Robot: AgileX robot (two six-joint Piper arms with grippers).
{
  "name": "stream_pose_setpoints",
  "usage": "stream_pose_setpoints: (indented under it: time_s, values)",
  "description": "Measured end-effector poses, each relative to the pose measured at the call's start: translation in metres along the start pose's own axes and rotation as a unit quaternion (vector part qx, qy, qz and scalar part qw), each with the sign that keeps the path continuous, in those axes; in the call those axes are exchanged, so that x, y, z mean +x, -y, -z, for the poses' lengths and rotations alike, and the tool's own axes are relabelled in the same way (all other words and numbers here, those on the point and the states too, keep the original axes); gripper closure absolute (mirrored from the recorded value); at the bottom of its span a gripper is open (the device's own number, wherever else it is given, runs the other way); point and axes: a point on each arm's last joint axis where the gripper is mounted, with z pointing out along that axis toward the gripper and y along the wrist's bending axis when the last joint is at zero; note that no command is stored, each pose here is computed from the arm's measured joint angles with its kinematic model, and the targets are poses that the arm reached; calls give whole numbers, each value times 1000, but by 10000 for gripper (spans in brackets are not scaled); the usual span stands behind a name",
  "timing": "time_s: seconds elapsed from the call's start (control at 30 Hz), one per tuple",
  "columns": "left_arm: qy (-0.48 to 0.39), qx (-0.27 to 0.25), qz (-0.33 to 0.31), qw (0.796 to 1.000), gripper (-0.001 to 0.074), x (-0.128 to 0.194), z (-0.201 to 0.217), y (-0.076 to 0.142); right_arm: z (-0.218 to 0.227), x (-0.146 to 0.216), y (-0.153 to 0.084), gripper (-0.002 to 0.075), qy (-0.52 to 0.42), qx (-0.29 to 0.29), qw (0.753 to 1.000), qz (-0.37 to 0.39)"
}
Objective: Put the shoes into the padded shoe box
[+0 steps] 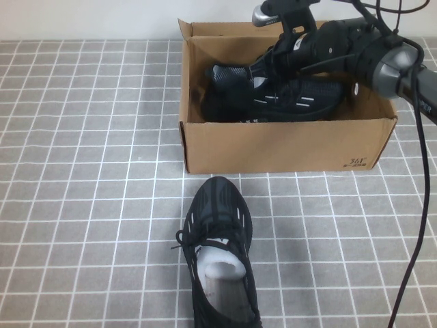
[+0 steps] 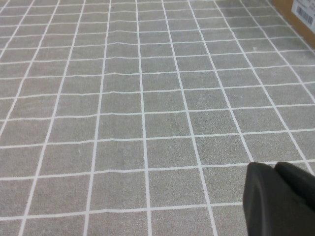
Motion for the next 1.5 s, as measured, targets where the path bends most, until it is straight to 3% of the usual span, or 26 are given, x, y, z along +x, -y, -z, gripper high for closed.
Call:
stream_pose_setpoints:
  time_s: [0.2, 0.77, 0.93, 1.1, 1.5]
  values:
    - [0, 0, 0, 1000, 738, 0, 0, 0, 16, -13, -2, 449, 1, -4, 1000, 0]
    - [0, 0, 0, 1000, 738, 0, 0, 0, 92, -57, -13, 443, -19, -23, 1000, -1]
    - [0, 0, 0, 1000, 738, 0, 0, 0, 122, -68, -14, 536, -33, -22, 999, 11]
    - [0, 0, 0, 1000, 738, 0, 0, 0, 156, -78, -14, 730, -52, -11, 998, 30]
    - [0, 0, 0, 1000, 738, 0, 0, 0, 274, -105, -12, 733, -46, 48, 995, 79]
